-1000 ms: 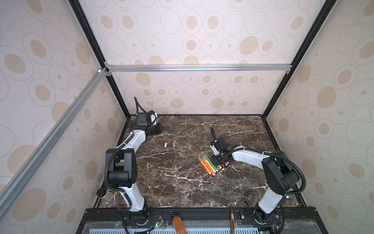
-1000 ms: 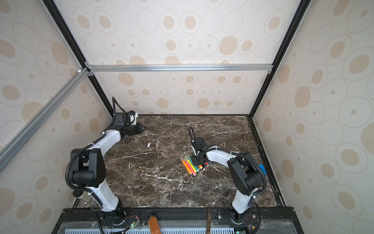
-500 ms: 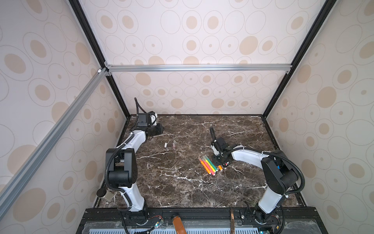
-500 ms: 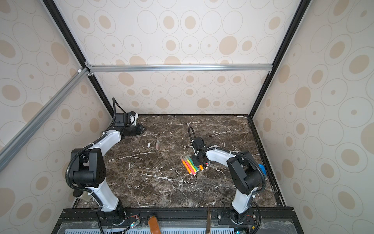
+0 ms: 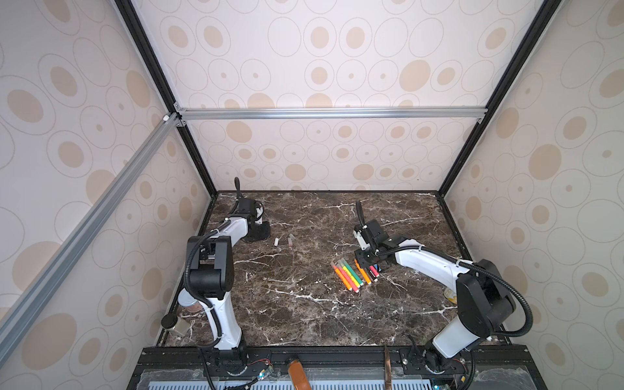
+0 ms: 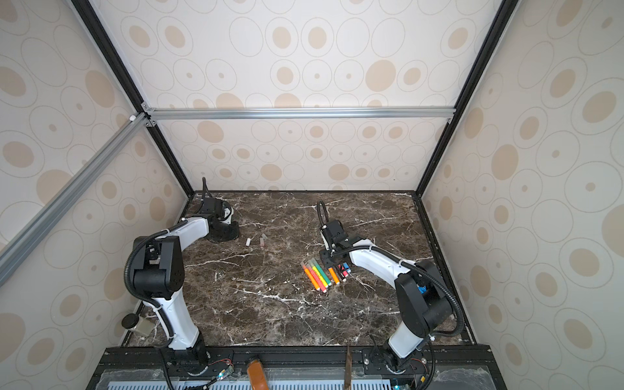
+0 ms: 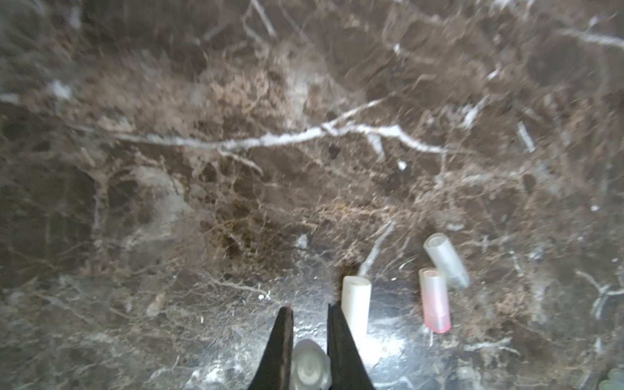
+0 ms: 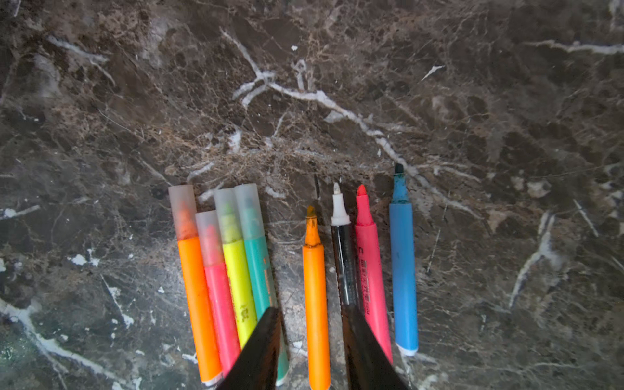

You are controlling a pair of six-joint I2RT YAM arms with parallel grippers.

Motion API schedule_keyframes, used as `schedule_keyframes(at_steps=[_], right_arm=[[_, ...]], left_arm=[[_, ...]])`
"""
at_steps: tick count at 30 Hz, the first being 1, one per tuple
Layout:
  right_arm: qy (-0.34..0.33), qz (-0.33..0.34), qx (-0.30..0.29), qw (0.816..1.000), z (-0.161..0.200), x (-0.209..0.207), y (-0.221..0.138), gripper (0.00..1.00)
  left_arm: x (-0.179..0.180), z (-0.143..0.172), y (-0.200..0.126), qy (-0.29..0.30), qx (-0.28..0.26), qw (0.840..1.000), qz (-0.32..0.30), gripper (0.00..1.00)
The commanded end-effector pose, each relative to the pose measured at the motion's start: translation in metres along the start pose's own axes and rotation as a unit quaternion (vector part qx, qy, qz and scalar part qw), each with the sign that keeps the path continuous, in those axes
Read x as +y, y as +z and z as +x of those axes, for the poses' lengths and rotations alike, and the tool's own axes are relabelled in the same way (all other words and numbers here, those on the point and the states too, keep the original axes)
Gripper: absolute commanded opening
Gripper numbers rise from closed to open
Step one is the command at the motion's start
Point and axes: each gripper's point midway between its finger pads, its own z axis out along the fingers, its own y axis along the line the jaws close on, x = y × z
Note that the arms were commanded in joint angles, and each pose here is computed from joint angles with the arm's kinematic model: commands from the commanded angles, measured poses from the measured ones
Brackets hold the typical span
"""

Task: Remove pen caps from pens
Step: Place the pen cap at the top-left of the table.

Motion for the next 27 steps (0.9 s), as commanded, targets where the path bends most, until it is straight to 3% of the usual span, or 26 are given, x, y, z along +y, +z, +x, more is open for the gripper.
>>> schedule_keyframes(at_steps=[1, 17, 27], right_arm=[[-0.006, 0.006, 0.005, 1.0, 0.003, -0.004, -0.007, 0.35], [-0.005, -0.004, -0.003, 1.0, 0.003, -0.001, -0.009, 0.33], [-0.008, -0.007, 0.003, 1.0, 0.002, 0.001, -0.004, 0.33]], left_arm=[[0.001, 0.003, -0.001, 0.024, 0.02, 0.999, -0.012, 0.0], [-0.008, 0.024, 0.017, 0.031, 0.056, 0.998, 0.006, 0.01], [-0.01, 0.024, 0.023, 0.032, 0.058, 0.998, 0.011, 0.11]])
